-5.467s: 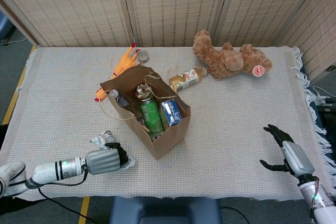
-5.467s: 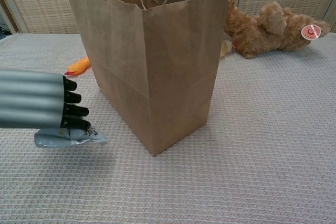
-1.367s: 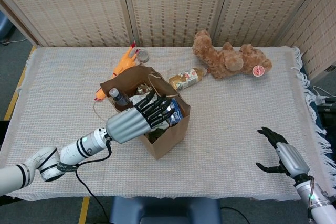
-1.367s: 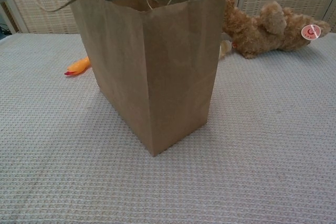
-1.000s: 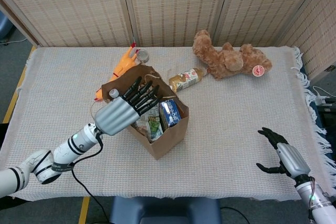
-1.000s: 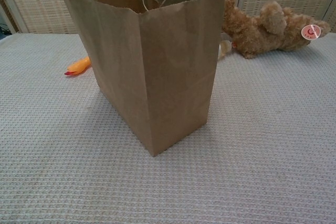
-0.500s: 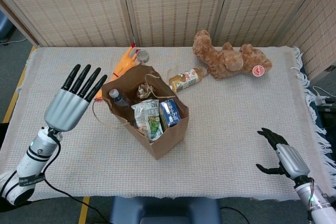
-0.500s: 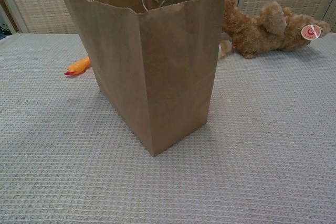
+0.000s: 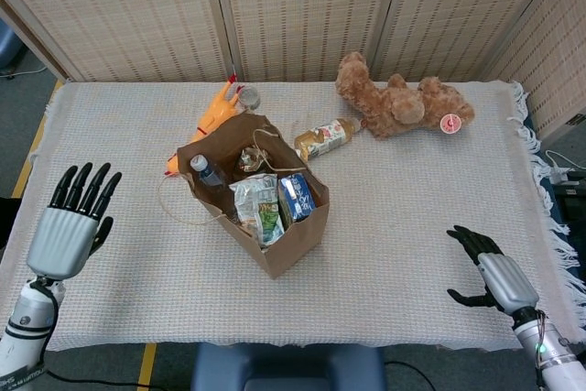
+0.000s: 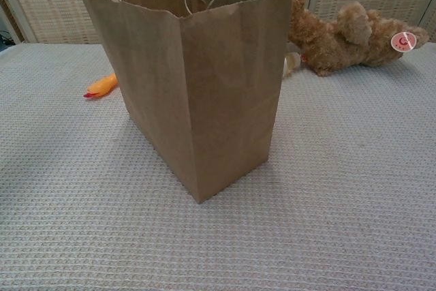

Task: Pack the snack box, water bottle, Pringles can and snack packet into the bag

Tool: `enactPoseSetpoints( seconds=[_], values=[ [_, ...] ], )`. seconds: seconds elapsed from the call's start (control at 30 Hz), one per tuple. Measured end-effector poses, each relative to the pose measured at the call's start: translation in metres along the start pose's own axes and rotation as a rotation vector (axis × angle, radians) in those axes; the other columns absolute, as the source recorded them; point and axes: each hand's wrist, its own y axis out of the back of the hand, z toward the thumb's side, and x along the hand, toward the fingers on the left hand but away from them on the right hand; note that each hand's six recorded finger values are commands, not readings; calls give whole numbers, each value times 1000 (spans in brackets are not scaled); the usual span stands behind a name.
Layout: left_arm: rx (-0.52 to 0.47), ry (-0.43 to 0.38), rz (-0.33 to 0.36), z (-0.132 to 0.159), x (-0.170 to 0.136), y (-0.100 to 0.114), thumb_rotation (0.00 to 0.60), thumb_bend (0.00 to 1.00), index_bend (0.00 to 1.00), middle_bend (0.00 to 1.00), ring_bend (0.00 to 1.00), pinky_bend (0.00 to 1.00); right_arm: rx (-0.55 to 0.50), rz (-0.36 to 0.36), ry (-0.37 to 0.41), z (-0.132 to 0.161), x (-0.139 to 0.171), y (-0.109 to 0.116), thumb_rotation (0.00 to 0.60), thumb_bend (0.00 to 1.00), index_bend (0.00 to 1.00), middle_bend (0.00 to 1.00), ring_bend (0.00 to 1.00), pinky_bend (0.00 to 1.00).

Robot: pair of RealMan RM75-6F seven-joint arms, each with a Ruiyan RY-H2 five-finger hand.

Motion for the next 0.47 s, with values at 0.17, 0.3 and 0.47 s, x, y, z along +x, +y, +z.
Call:
enactPoseSetpoints(
  seconds=[0.17, 0.3, 0.47],
  values=[
    [-67, 54, -121, -4, -55, -21, 600, 377, 1, 0, 0, 40, 89, -28, 25, 0, 0, 1, 600, 140, 0, 0, 0, 0],
    [-132, 117, -174, -9, -88, -28, 600, 356, 0, 0, 0, 3, 166, -60, 34, 0, 0, 0, 600, 135, 0, 0, 0, 0],
    [-122, 123, -173, -15, -105, -30, 600, 353, 0, 0, 0, 0, 227, -89, 39, 0, 0, -1, 600, 135, 0, 0, 0, 0]
  ],
)
